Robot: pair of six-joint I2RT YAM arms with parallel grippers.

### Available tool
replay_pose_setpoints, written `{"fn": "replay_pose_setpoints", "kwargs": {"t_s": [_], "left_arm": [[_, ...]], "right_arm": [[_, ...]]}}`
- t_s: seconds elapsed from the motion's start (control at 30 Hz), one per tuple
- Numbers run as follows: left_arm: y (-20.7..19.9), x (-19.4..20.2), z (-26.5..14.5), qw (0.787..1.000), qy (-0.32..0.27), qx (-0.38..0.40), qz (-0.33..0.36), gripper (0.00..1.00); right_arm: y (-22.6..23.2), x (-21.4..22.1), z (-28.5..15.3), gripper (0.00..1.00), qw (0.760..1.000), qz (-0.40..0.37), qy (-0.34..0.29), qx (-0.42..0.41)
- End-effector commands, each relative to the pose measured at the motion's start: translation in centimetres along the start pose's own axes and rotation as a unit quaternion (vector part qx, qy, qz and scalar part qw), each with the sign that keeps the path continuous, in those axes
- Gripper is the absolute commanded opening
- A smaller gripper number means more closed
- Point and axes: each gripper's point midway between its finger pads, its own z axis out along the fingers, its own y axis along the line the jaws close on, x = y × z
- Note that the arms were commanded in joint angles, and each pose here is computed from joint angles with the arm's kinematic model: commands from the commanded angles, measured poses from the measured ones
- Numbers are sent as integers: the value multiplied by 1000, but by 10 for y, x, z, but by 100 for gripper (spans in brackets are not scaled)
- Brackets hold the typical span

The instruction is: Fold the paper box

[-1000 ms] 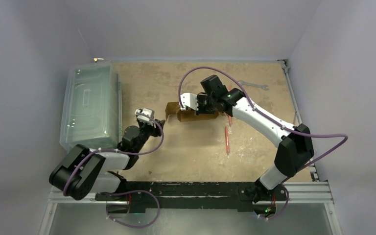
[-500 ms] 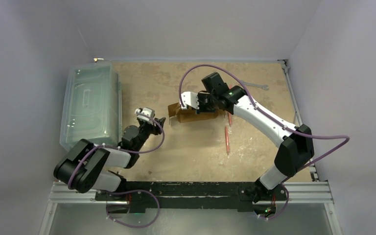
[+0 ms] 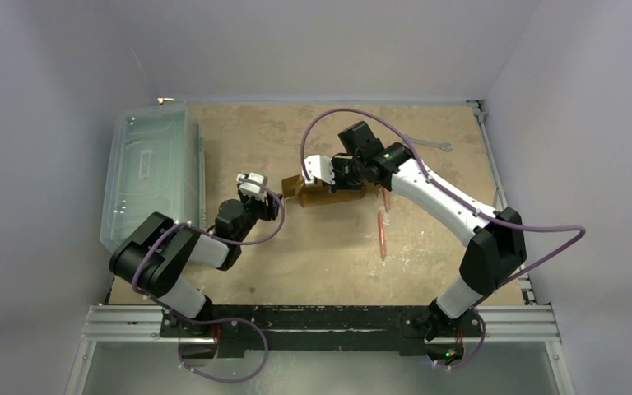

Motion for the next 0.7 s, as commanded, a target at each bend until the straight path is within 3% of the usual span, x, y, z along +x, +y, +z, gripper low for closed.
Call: {"fn": "replay_pose_setpoints", "kwargs": {"t_s": [0.0,0.27,0.67], "left_arm": [[-10,-13,11,998,-41,42,-2,54],[-20,-16,16,994,-65,87,17,56],[-31,-8,31,989,-57,132,34,56]], "right_arm": [[-10,-13,-12,0,1000,-9,-21,8],[-11,-14,-12,0,1000,-10,-24,6],[-11,-16,-10,0,1000,-8,-29,-3]]}}
